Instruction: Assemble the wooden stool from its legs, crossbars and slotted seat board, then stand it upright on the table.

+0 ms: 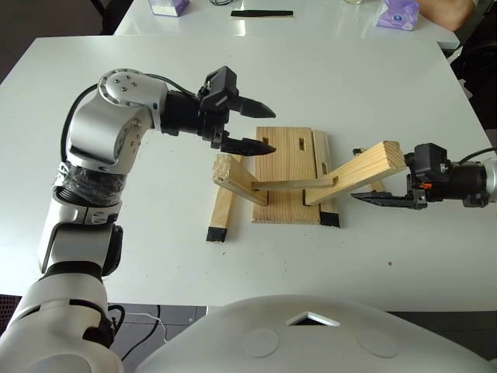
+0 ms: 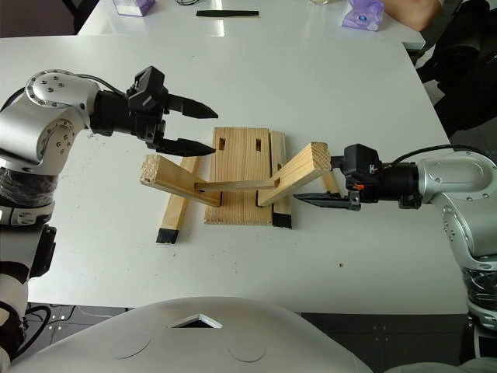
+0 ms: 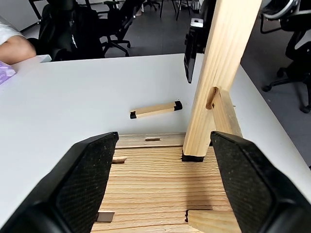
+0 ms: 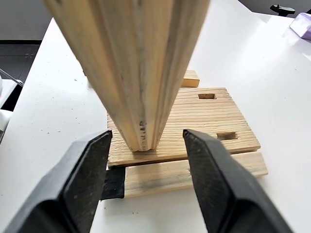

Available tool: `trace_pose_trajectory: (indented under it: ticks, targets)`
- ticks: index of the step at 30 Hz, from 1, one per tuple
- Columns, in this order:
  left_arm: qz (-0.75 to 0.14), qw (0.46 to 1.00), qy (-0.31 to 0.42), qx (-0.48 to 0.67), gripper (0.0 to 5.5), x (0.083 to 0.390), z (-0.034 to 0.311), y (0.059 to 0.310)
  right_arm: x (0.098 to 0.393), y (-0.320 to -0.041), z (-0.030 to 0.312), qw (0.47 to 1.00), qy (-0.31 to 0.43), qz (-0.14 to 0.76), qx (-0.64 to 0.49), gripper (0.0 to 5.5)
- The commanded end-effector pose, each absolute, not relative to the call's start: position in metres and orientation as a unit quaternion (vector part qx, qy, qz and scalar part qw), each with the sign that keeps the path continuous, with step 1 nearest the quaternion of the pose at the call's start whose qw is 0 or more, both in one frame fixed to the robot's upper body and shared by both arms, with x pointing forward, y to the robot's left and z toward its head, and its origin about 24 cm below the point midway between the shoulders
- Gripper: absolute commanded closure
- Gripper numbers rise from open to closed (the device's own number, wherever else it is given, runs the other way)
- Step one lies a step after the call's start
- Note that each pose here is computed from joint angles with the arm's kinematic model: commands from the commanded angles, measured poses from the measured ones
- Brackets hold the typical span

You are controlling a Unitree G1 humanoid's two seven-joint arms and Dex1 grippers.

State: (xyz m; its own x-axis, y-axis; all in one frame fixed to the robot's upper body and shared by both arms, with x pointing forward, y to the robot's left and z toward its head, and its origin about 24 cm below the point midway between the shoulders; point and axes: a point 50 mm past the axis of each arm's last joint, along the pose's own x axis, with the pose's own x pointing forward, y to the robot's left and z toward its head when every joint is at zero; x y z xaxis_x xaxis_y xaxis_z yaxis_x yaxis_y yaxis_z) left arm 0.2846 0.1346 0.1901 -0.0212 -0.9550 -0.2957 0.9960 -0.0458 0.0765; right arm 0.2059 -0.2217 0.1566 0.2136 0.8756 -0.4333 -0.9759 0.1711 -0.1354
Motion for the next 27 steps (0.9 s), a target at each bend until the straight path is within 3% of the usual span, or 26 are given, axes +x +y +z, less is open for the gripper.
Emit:
trace_pose_trajectory:
  ticks: [1, 11, 16, 27]
  targets:
    - [-0.717, 0.677, 0.068, 0.150, 1.96, 0.282, 0.195, 0.130, 0.209, -0.213, 0.166, 0.745, 0.109, 0.627, -0.200, 2.81]
    - [-0.723, 0.673, 0.060, 0.144, 1.96, 0.278, 0.197, 0.124, 0.204, -0.206, 0.168, 0.731, 0.110, 0.647, -0.185, 2.81]
    - [-0.740, 0.655, 0.058, 0.143, 1.96, 0.270, 0.198, 0.119, 0.203, -0.202, 0.167, 0.728, 0.107, 0.652, -0.184, 3.45]
    - [-0.766, 0.622, 0.070, 0.150, 1.96, 0.260, 0.193, 0.111, 0.200, -0.198, 0.160, 0.724, 0.111, 0.653, -0.193, 3.47]
